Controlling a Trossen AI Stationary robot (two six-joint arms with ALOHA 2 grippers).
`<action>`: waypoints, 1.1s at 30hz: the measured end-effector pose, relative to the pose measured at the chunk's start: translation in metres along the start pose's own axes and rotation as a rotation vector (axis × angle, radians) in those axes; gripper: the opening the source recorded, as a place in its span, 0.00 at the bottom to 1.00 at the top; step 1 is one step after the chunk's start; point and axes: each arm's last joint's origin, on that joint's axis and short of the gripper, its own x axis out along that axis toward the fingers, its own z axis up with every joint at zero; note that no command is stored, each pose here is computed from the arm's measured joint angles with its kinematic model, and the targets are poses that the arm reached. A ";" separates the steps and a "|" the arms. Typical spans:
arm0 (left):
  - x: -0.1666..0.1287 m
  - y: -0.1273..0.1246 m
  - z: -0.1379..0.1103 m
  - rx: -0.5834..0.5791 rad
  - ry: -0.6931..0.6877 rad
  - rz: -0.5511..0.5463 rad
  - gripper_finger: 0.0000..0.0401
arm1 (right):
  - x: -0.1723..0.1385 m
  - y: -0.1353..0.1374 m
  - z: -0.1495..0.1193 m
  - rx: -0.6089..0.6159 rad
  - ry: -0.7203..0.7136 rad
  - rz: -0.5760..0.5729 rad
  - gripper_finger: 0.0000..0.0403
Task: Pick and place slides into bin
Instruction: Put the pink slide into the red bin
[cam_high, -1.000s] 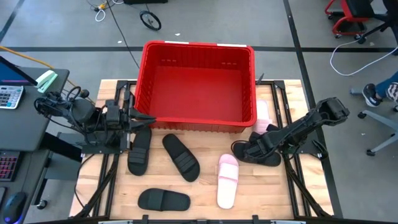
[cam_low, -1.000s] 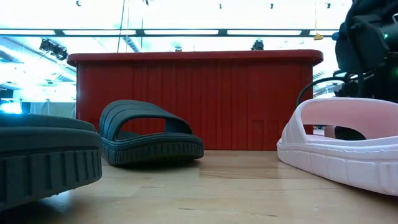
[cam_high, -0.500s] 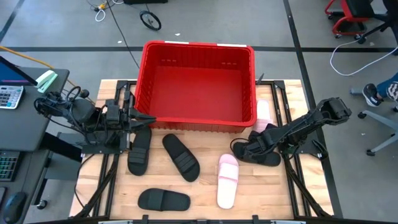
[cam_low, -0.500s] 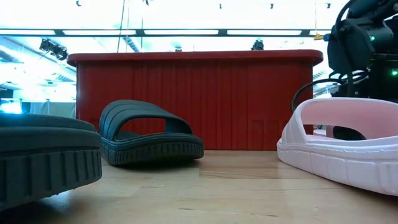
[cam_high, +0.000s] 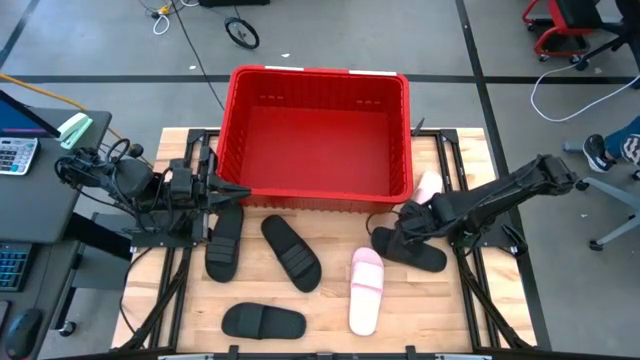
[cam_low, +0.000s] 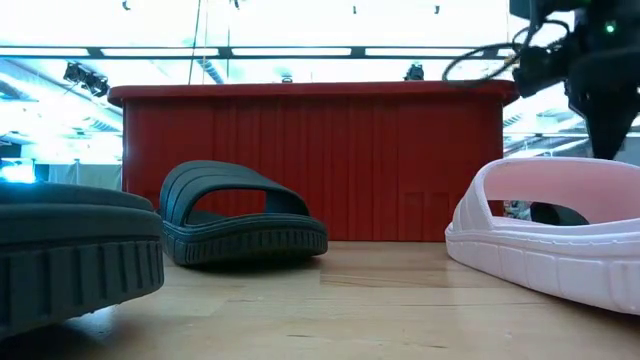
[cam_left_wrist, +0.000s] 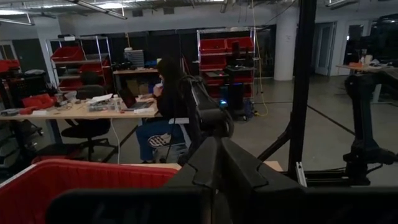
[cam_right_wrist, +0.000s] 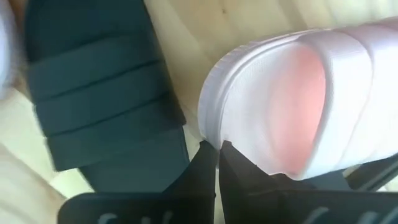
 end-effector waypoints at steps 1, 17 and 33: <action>0.000 0.000 0.000 0.000 0.000 0.000 0.07 | -0.004 0.000 0.001 0.005 -0.003 0.014 0.01; 0.000 0.000 0.000 -0.001 -0.001 0.000 0.07 | -0.148 0.025 -0.013 0.158 -0.001 0.535 0.01; 0.000 0.000 0.000 -0.002 -0.003 0.001 0.04 | -0.314 -0.018 -0.024 0.087 -0.960 1.012 0.00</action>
